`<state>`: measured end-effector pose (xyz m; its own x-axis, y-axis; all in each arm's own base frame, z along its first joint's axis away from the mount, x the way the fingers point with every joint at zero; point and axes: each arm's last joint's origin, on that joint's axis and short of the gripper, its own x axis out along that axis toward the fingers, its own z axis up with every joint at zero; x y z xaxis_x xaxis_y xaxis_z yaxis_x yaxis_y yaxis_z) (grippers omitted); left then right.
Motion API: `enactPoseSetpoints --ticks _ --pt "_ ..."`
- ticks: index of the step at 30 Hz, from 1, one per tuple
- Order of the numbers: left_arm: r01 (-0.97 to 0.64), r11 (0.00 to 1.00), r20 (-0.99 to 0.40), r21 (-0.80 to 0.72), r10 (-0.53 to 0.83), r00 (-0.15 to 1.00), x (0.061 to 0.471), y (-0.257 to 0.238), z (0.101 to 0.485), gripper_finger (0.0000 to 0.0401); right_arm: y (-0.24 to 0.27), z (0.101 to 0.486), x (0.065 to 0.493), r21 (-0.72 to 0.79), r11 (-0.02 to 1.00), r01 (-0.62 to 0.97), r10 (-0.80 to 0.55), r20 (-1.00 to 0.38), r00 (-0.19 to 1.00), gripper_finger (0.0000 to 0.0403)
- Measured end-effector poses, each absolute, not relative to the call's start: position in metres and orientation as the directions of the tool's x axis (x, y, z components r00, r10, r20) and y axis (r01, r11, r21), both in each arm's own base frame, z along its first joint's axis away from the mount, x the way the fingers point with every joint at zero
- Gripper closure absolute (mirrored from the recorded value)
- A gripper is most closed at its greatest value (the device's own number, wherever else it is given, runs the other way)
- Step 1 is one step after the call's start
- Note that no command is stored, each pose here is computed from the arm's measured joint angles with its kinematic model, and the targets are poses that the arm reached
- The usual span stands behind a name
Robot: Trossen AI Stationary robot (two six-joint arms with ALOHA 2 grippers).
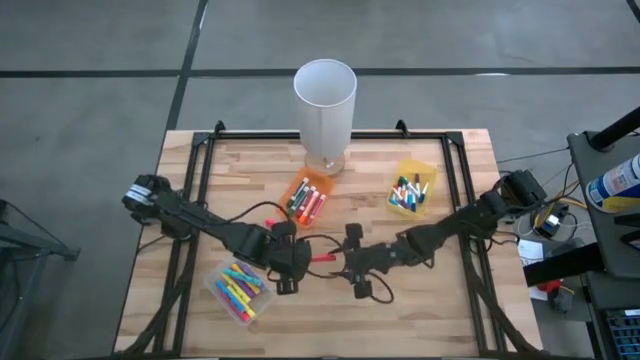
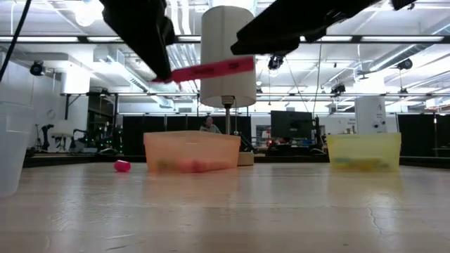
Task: Pick & Place Markers
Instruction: Put the dark pink highlighter pen into the white bin
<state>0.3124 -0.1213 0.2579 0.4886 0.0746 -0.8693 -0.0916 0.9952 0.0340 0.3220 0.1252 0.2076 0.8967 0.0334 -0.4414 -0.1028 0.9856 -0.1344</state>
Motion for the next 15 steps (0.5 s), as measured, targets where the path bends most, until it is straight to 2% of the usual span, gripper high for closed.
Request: enactPoseSetpoints --ticks 9,15 --pt "-0.059 0.997 -0.857 0.058 0.08 0.509 0.314 -0.123 0.266 0.0389 0.11 0.205 0.326 -0.11 0.99 -0.09 0.027 -0.478 0.878 0.0173" --pt "-0.059 0.996 -0.856 0.059 0.081 0.51 0.314 -0.123 0.266 0.0389 0.111 0.205 0.326 -0.086 0.989 -0.124 0.067 -0.484 0.873 0.0199"
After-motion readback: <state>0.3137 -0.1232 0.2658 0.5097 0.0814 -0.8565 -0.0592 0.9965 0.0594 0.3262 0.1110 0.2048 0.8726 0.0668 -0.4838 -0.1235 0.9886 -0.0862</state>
